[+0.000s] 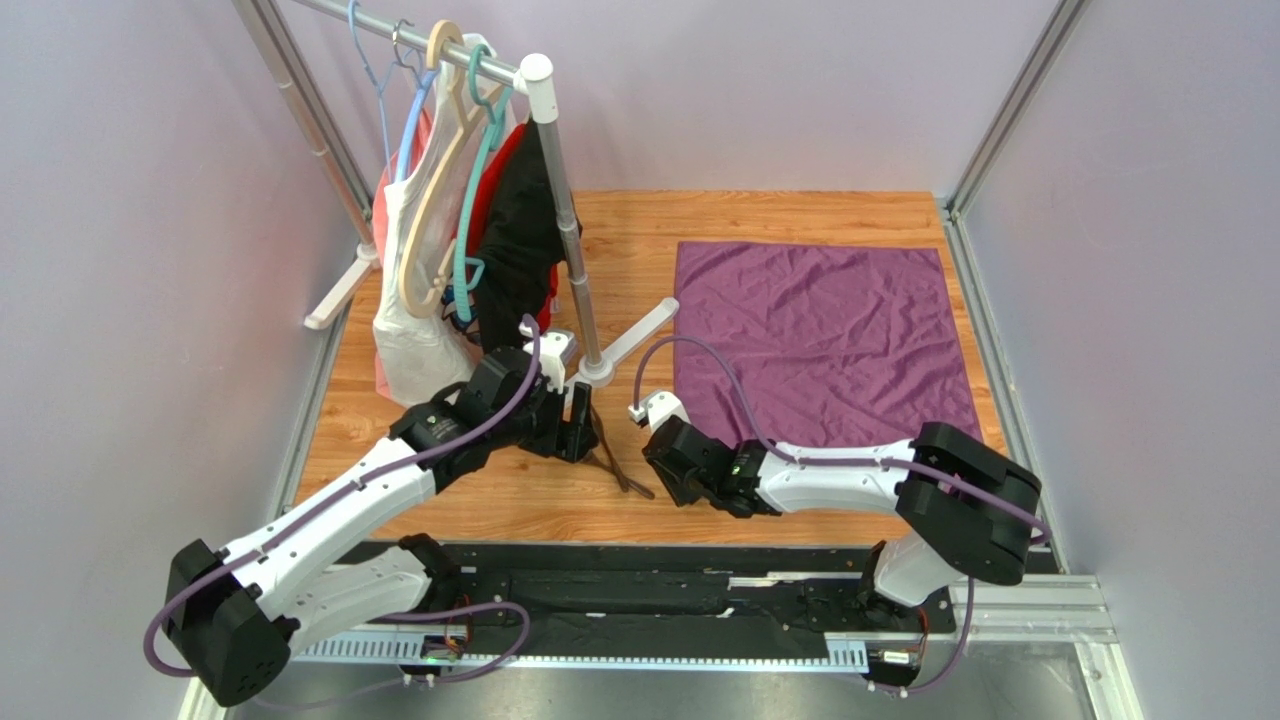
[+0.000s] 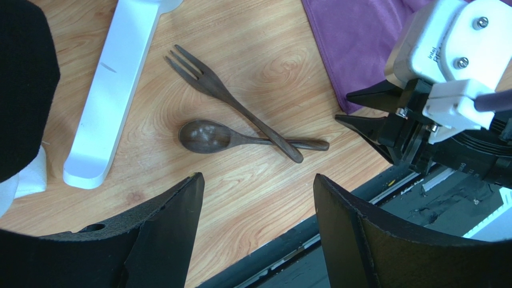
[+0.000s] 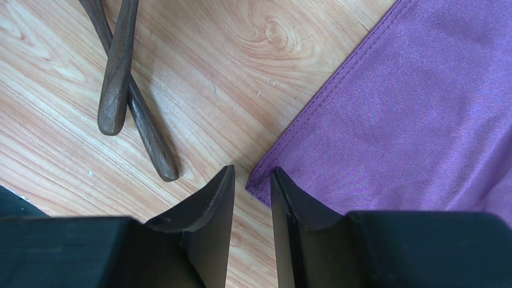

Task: Fold the napkin, place the utensils inside, and roll it up
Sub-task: Fold the napkin

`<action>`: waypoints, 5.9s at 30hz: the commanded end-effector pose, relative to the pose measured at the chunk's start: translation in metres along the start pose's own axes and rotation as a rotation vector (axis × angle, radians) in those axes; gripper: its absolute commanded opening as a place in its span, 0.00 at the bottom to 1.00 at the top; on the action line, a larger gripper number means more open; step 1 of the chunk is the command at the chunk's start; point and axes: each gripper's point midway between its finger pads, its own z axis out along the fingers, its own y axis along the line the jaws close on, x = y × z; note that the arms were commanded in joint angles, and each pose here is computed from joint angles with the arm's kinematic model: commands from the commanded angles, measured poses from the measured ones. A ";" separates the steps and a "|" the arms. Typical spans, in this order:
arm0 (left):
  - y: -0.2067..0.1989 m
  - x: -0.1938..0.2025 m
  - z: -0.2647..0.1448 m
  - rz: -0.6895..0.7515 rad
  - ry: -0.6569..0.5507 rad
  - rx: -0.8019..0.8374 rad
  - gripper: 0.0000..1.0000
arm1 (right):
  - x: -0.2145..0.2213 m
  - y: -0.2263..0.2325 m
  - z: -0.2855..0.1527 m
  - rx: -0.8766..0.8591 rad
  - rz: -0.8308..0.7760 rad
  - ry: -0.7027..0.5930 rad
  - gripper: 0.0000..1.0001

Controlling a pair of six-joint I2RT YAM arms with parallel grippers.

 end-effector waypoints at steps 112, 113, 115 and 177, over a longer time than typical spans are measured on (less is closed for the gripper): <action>-0.029 -0.046 -0.021 0.076 -0.057 0.141 0.81 | -0.052 -0.163 -0.054 0.187 0.337 0.011 0.00; -0.033 -0.055 -0.023 0.083 -0.071 0.154 0.81 | -0.058 -0.172 -0.055 0.204 0.344 0.000 0.00; -0.034 -0.062 -0.018 0.096 -0.067 0.156 0.81 | -0.057 -0.195 -0.050 0.245 0.378 0.013 0.00; -0.031 -0.072 0.032 0.173 0.101 0.185 0.80 | -0.073 -0.608 0.004 0.773 0.694 -0.088 0.00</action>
